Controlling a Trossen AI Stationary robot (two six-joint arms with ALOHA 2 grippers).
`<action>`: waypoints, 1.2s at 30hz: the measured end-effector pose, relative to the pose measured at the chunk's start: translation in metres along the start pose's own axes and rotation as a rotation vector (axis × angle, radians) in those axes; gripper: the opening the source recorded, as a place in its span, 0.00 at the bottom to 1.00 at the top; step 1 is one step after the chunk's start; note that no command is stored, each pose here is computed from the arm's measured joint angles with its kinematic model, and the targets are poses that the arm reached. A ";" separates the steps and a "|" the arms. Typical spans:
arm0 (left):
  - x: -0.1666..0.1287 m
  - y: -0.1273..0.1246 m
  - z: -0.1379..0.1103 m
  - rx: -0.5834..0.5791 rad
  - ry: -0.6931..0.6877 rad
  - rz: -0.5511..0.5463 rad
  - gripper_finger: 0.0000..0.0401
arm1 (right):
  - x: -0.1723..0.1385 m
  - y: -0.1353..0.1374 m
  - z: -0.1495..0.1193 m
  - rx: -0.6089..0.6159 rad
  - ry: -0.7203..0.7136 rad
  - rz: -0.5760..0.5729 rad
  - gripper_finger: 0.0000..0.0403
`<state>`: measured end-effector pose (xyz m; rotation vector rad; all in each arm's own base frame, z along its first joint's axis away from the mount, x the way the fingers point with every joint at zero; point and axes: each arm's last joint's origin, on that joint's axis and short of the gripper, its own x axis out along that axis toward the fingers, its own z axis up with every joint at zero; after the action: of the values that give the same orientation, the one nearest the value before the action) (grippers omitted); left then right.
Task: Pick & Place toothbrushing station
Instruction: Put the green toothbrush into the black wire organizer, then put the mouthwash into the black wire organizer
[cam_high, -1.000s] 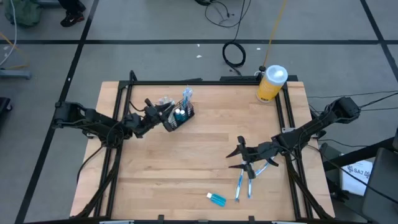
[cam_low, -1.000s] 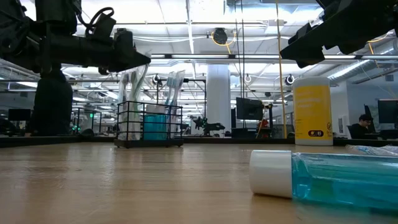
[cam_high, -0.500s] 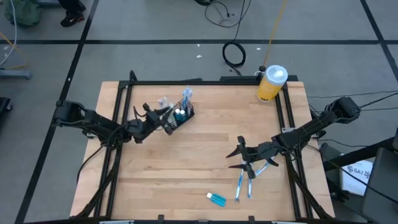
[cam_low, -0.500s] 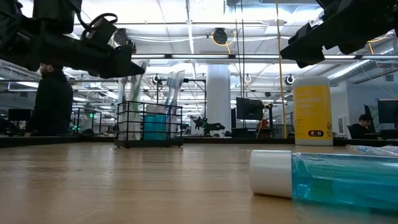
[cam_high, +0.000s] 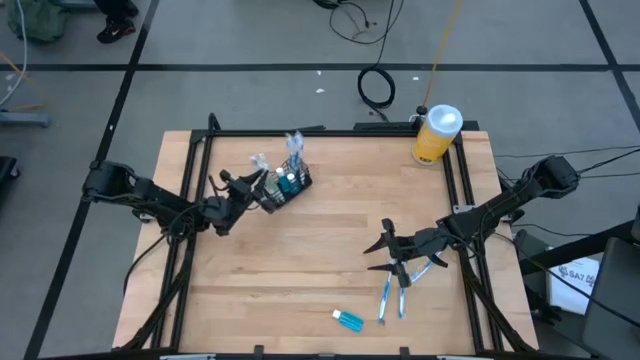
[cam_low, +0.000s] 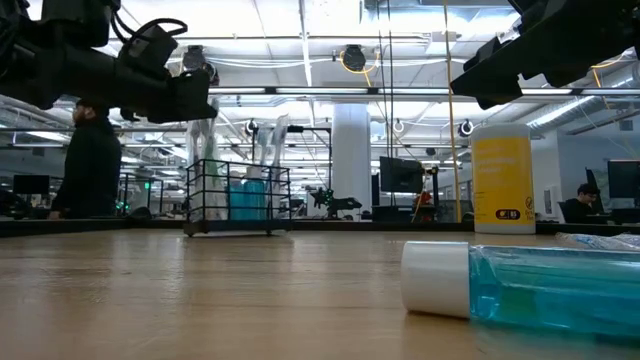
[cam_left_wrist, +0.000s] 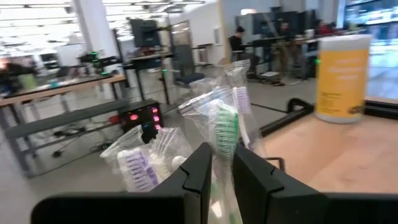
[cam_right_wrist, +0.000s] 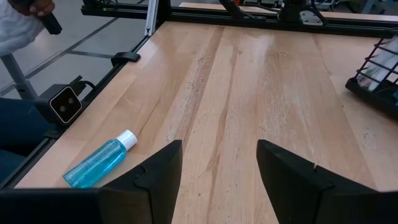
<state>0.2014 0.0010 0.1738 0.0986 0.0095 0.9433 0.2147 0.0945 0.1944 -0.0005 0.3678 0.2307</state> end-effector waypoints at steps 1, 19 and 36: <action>0.000 -0.001 0.000 0.002 -0.002 -0.021 0.14 | 0.000 0.000 0.000 0.000 0.000 0.000 0.49; -0.001 -0.005 -0.005 -0.016 0.024 -0.129 0.37 | 0.000 0.000 0.000 0.000 -0.001 0.000 0.49; -0.012 -0.032 0.047 0.139 -0.008 0.076 0.52 | 0.000 0.000 0.000 0.000 -0.001 0.000 0.49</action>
<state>0.2224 -0.0316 0.2171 0.2324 0.0643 1.0183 0.2148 0.0945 0.1946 -0.0003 0.3671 0.2307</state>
